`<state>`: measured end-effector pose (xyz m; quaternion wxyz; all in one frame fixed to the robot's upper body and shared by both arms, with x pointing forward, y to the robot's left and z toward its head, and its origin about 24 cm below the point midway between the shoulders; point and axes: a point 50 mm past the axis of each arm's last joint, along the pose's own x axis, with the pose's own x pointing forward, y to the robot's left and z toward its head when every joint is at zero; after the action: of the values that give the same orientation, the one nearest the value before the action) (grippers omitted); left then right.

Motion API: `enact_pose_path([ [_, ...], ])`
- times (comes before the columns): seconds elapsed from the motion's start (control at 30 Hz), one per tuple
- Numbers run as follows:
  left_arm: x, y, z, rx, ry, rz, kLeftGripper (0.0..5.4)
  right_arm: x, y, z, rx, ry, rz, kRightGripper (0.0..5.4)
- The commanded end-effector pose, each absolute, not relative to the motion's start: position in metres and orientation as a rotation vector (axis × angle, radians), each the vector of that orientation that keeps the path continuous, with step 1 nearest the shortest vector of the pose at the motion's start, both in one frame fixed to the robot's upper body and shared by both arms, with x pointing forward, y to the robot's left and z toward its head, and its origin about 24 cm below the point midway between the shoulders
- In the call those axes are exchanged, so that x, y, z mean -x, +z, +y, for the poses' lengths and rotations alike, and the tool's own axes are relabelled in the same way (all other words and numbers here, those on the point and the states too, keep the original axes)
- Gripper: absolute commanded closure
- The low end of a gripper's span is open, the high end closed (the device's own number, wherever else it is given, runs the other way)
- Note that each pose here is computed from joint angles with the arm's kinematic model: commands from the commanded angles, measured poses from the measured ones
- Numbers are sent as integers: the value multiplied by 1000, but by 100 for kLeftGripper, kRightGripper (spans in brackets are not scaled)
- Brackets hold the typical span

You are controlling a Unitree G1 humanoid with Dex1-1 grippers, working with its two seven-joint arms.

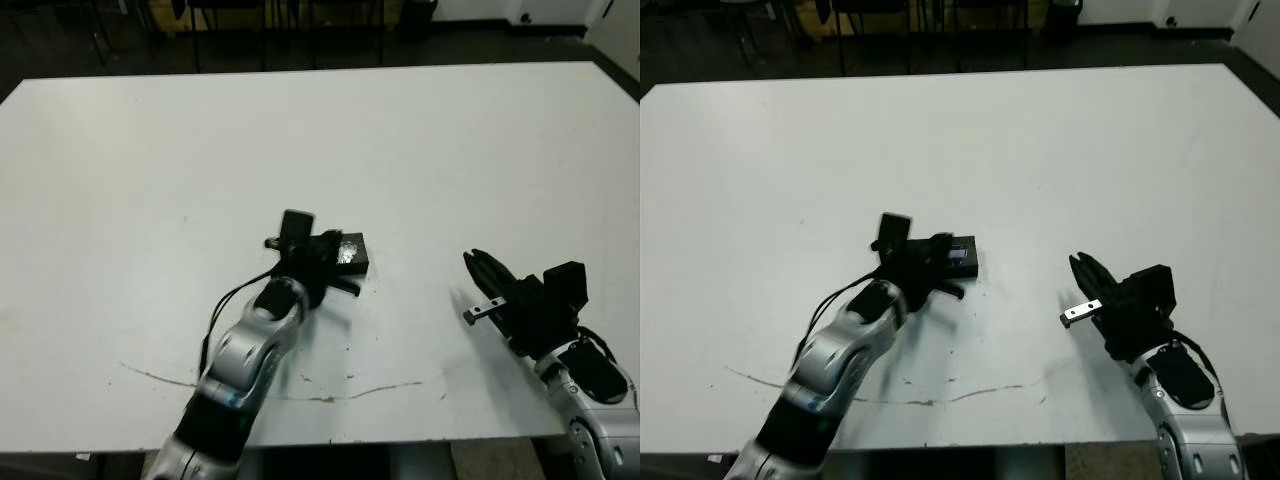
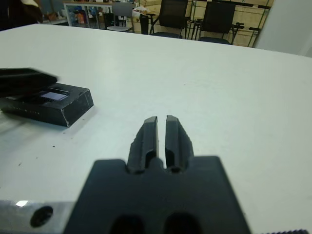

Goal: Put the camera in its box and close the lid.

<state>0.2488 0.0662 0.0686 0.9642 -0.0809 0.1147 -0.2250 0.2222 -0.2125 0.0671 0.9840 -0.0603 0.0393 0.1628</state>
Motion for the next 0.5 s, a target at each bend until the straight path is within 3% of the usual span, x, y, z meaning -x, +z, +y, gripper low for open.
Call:
enact_pose_path([
  [0.03, -236, 85, 93, 175, -442, 157, 539, -223, 65, -212, 126, 309, 81, 540],
  [0.3, -220, 118, 160, 124, -278, -30, 539, -227, 64, -208, 113, 318, 46, 540],
  [0.5, -214, 121, 197, 113, -164, -134, 539, -233, 71, -200, 111, 279, -24, 540],
])
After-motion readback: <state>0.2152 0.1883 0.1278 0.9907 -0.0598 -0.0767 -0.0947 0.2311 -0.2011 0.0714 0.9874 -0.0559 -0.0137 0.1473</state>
